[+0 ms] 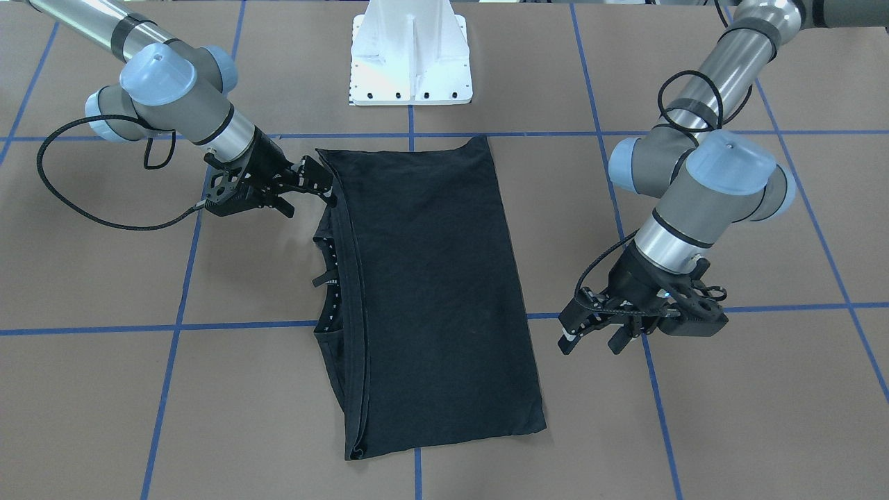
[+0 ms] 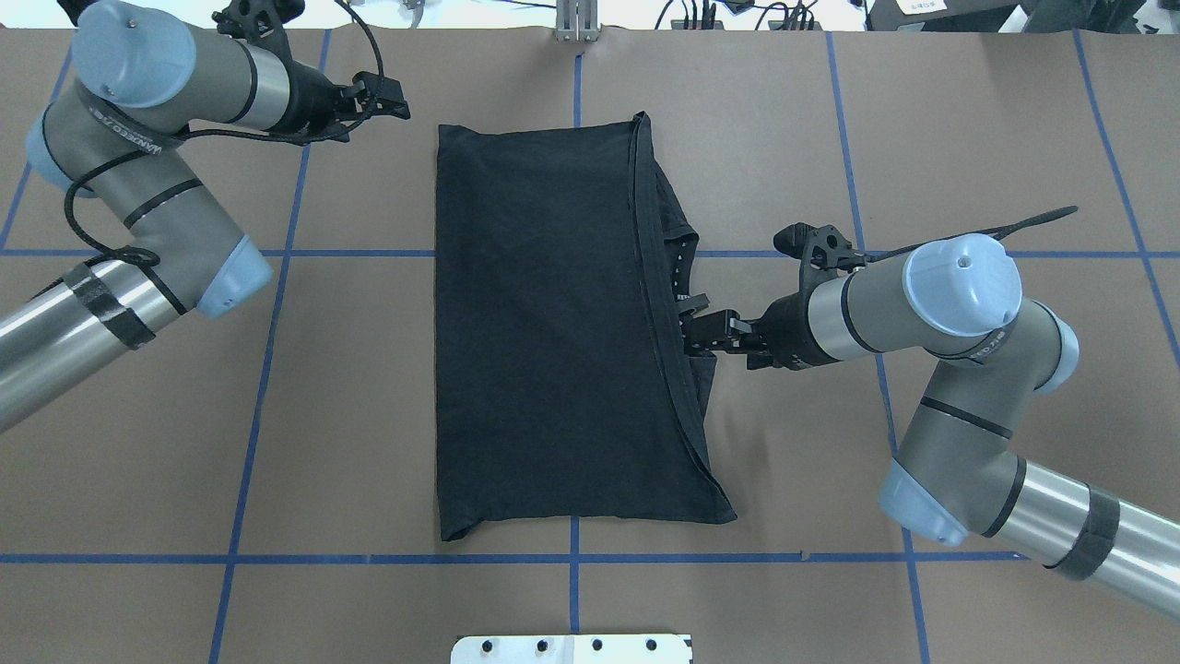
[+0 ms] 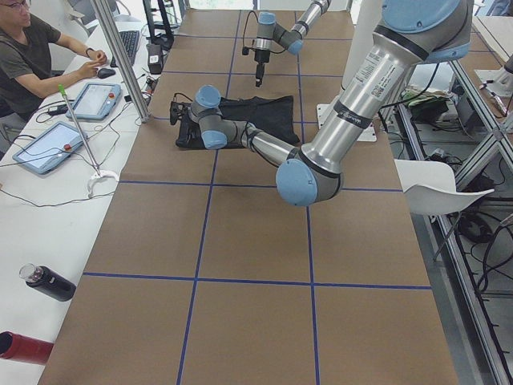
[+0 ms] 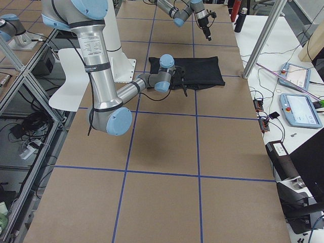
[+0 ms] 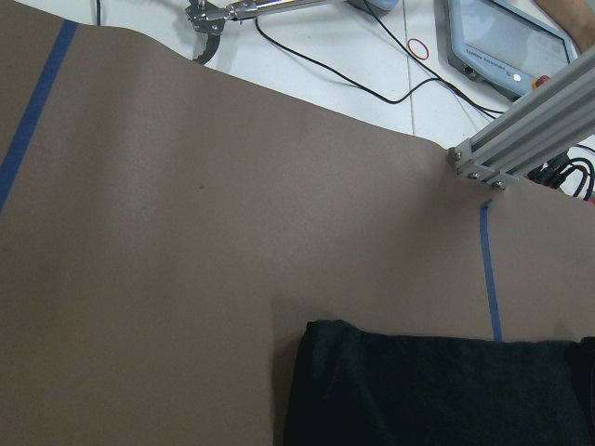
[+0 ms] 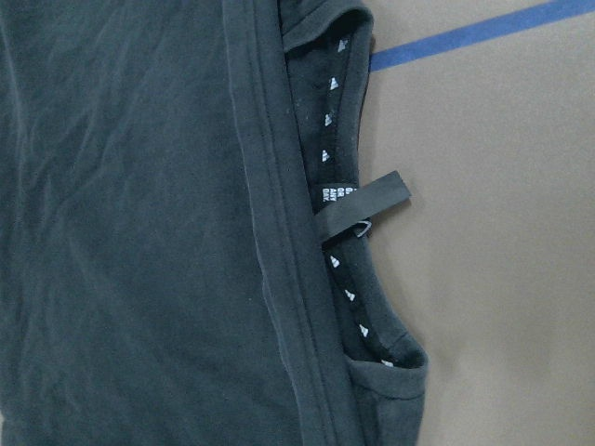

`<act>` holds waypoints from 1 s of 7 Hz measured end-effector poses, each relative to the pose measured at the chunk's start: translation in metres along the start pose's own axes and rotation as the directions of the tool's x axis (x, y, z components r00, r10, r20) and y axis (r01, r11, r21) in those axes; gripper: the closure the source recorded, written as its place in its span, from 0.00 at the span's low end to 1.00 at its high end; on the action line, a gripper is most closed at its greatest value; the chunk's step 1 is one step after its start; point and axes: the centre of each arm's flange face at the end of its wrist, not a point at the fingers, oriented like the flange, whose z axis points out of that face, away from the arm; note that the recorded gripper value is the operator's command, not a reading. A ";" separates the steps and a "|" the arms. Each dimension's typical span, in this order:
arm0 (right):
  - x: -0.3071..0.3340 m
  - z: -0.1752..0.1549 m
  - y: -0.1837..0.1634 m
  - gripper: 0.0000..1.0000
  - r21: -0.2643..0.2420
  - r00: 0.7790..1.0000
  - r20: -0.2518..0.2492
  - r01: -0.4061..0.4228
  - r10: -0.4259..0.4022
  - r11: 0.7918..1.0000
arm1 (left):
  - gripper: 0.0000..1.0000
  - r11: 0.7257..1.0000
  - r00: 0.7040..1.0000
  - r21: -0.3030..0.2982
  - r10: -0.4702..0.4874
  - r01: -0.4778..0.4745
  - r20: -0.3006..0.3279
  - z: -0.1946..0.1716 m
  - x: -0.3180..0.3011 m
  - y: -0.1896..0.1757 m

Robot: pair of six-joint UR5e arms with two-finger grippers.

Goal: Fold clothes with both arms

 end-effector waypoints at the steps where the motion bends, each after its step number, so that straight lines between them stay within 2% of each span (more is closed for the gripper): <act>1: -0.005 0.003 0.001 0.00 -0.013 0.997 -0.047 0.059 -0.059 0.998 | 0.00 1.000 1.000 -0.002 0.001 -0.001 -0.002 -0.006 -0.001 0.003; 2: -0.019 0.008 -0.001 0.00 -0.035 0.989 -0.095 0.106 -0.109 0.994 | 0.00 1.000 1.000 -0.005 0.002 -0.002 -0.005 -0.010 -0.002 0.005; 4: -0.056 0.017 -0.002 0.00 -0.070 0.972 -0.177 0.141 -0.152 0.987 | 0.00 1.000 1.000 -0.012 0.002 -0.002 -0.010 -0.013 -0.002 0.007; 7: -0.075 0.030 -0.001 0.00 -0.073 0.934 -0.289 0.200 -0.213 0.977 | 0.00 1.000 1.000 -0.016 0.003 -0.003 -0.010 -0.013 -0.003 0.008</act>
